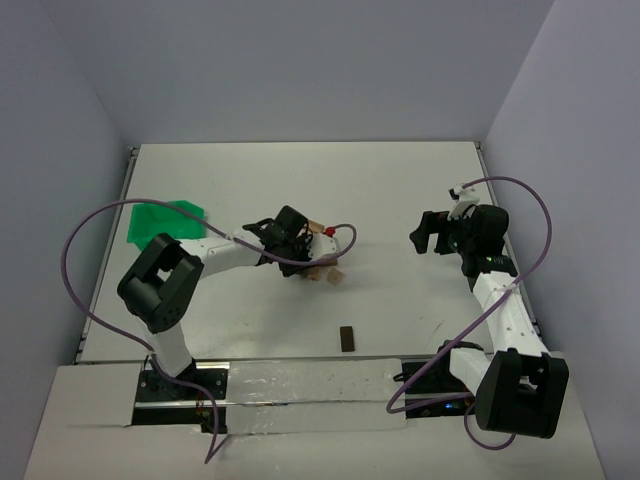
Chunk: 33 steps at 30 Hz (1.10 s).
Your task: Build the wood block tower
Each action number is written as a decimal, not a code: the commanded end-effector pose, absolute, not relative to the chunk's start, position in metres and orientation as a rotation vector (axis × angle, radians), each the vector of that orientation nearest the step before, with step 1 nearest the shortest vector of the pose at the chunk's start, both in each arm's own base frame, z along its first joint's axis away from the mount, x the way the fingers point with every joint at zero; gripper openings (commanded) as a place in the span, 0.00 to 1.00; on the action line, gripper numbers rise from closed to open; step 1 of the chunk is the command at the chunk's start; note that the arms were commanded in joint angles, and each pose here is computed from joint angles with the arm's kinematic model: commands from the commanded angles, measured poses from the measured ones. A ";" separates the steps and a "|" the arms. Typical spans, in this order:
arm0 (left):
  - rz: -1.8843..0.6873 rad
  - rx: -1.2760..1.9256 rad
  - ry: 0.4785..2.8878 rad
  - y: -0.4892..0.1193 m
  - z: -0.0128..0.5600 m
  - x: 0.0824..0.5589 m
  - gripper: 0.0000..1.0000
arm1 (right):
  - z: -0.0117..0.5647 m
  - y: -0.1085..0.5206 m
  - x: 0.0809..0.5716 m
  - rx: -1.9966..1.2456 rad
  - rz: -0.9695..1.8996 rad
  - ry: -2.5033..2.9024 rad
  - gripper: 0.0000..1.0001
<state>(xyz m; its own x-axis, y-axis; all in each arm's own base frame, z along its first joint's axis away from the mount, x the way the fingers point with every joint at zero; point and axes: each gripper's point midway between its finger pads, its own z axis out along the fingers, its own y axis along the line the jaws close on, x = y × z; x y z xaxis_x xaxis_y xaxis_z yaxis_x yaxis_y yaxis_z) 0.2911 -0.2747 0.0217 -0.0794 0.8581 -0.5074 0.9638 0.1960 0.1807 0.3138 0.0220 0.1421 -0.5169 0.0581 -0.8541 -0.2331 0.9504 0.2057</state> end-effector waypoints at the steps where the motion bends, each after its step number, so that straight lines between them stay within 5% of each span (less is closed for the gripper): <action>1: -0.373 1.756 1.911 -0.293 0.027 0.288 0.04 | 0.166 0.018 0.324 -0.151 0.334 2.027 1.00; 13: -0.423 1.895 1.832 -0.289 0.016 0.246 0.06 | 0.165 0.019 0.323 -0.156 0.337 2.029 1.00; 33: -0.449 1.927 1.780 -0.304 0.015 0.244 0.35 | 0.163 0.019 0.323 -0.155 0.337 2.035 1.00</action>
<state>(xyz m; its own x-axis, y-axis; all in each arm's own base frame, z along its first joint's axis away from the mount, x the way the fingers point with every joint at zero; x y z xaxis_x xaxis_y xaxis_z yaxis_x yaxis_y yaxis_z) 0.2541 -0.2949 0.0203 0.0873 0.8447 -0.5281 0.9867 -0.0005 0.1623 0.3138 0.0217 0.1420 -0.5153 0.0511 -0.8555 -0.2371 0.9507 0.1997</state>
